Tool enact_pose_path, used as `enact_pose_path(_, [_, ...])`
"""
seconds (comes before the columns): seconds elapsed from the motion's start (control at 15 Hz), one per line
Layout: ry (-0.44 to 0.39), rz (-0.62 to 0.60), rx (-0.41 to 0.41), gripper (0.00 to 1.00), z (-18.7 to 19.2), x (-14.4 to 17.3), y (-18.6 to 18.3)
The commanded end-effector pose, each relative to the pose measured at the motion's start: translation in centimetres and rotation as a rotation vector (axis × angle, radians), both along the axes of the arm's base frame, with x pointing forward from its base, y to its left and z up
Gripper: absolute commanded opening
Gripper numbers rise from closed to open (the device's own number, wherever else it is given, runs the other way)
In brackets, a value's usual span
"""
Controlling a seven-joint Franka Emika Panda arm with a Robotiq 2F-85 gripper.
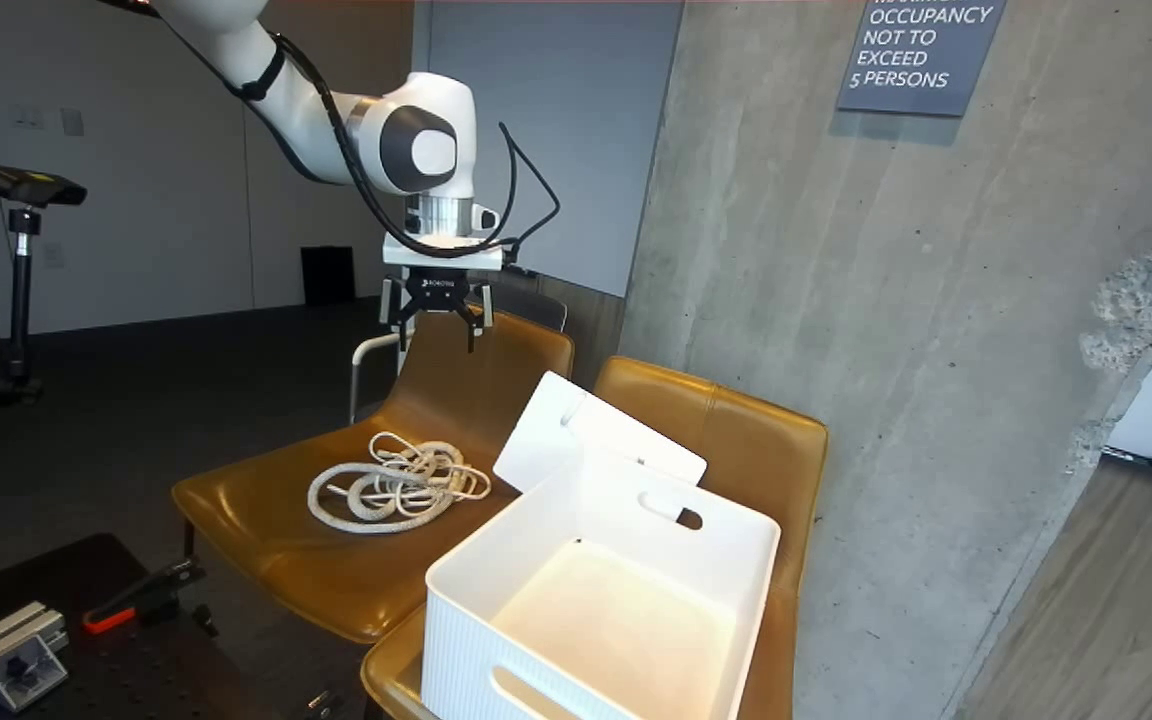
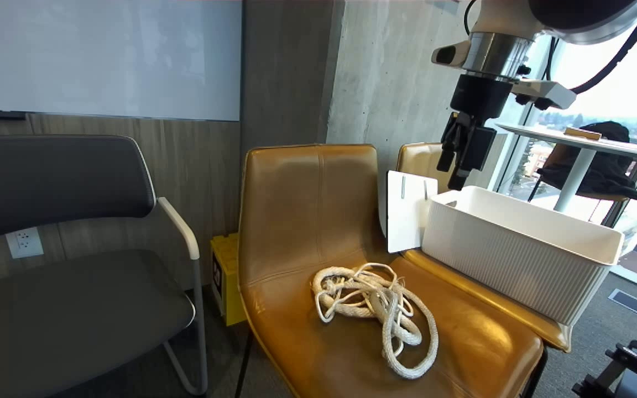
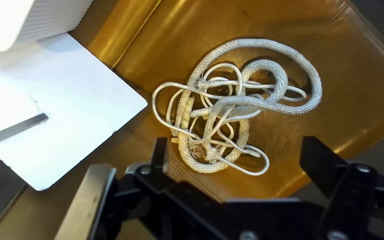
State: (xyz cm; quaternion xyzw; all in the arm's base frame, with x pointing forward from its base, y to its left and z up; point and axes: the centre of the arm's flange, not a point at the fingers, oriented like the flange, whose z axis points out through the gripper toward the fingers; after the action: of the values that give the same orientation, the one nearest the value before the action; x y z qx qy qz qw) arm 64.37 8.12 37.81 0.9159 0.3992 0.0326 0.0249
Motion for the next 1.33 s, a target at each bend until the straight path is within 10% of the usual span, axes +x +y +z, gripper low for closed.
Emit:
enact_pose_path(0.0, [-0.019,-0.003,-0.007,1.0,-1.1,-1.3,1.4])
enact_pose_path(0.67, [-0.183,-0.041,-0.14,1.0,-9.0,-9.7,12.4])
enact_pose_path(1.27, [-0.17,-0.138,-0.172,1.0,-14.1,-7.1,16.8])
